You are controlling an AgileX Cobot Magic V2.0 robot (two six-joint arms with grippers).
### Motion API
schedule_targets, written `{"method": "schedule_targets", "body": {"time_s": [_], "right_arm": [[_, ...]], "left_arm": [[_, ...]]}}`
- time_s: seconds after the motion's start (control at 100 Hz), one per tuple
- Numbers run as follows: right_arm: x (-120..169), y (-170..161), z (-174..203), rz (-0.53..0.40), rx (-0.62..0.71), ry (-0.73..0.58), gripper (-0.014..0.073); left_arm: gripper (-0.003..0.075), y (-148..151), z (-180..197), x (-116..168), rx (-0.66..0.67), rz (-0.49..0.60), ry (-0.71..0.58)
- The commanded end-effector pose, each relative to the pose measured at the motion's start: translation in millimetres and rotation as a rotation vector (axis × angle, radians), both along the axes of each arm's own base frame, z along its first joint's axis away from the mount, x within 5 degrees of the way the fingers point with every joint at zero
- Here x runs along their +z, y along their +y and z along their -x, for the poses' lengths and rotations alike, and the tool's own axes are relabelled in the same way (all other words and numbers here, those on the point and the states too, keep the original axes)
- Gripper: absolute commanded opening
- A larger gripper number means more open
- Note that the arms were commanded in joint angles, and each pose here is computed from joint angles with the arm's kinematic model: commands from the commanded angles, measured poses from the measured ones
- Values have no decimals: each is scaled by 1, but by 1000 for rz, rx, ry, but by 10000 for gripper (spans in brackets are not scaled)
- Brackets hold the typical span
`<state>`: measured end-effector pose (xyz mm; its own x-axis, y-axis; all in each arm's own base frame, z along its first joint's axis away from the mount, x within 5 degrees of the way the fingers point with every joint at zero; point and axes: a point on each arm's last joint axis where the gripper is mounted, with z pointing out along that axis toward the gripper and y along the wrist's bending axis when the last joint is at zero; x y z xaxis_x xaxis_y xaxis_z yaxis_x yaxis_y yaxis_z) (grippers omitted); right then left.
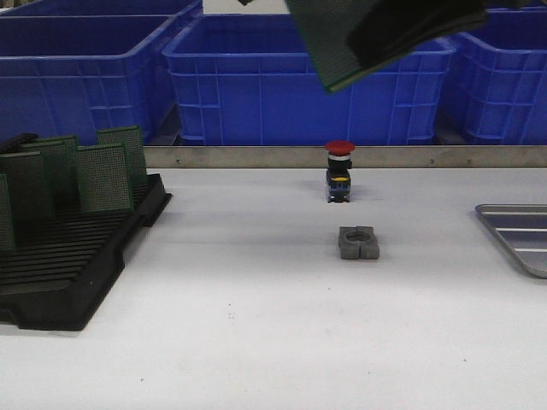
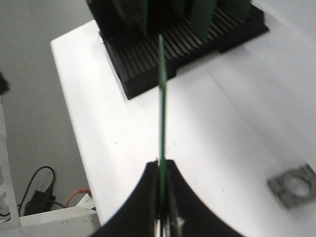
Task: Place circuit board on tray
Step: 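Open the left gripper and carry the board toward the metal tray, then lower the board flat onto the metal tray and open the right gripper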
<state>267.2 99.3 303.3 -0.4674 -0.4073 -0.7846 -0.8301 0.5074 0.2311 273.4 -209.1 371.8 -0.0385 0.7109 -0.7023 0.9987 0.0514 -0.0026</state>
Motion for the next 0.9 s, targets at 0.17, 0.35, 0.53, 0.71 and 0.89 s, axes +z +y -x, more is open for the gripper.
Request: {"method": "schedule_targets", "body": {"time_s": [0.17, 0.35, 0.53, 0.71, 0.89], "right_arm": [[12, -69, -4, -21, -274, 142, -64], [1, -114, -13, -76, -495, 251, -64], [-32, -150, -28, -126, -644, 409, -64], [-73, -165, -45, -133, -688, 526, -64], [-102, -172, -56, -120, -738, 578, -64]], "left_arm": [[548, 1, 16, 26, -21, 74, -15], [548, 1, 16, 26, -21, 74, -15], [548, 1, 16, 26, -21, 74, -15], [548, 1, 16, 26, -21, 74, -15], [548, 1, 16, 26, -21, 74, -15]]}}
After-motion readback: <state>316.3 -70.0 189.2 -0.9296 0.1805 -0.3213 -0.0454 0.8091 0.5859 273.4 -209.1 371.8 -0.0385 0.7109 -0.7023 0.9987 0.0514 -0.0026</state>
